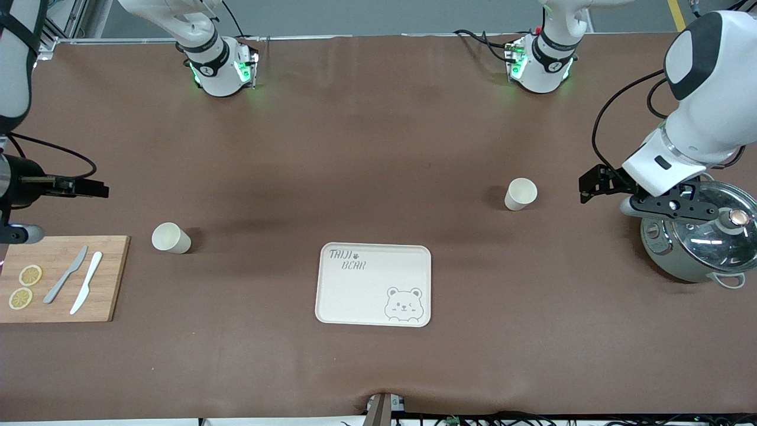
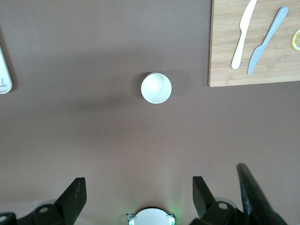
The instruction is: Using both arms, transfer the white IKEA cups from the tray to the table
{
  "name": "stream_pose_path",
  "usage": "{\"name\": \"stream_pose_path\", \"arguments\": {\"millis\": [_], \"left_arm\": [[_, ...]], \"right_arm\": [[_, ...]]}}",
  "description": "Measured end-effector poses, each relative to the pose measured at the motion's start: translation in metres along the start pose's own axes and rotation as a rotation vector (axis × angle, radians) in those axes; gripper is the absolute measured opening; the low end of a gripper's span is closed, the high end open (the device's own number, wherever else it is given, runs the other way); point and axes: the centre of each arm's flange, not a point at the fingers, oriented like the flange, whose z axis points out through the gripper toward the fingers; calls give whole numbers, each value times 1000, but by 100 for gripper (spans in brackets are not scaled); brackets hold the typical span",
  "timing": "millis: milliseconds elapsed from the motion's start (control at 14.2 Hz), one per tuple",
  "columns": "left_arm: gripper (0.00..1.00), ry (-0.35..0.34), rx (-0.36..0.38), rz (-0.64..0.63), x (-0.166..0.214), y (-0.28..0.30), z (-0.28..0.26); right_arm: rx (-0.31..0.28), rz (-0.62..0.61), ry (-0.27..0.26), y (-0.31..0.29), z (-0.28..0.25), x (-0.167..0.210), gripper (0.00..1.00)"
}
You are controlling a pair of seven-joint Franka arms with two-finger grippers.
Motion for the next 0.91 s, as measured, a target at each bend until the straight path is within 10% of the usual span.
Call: {"name": "stream_pose_path", "arguments": {"millis": [914], "left_arm": [[100, -23, -1, 0, -1, 0, 5]], "right_arm": [[25, -164, 118, 14, -39, -83, 100]]}}
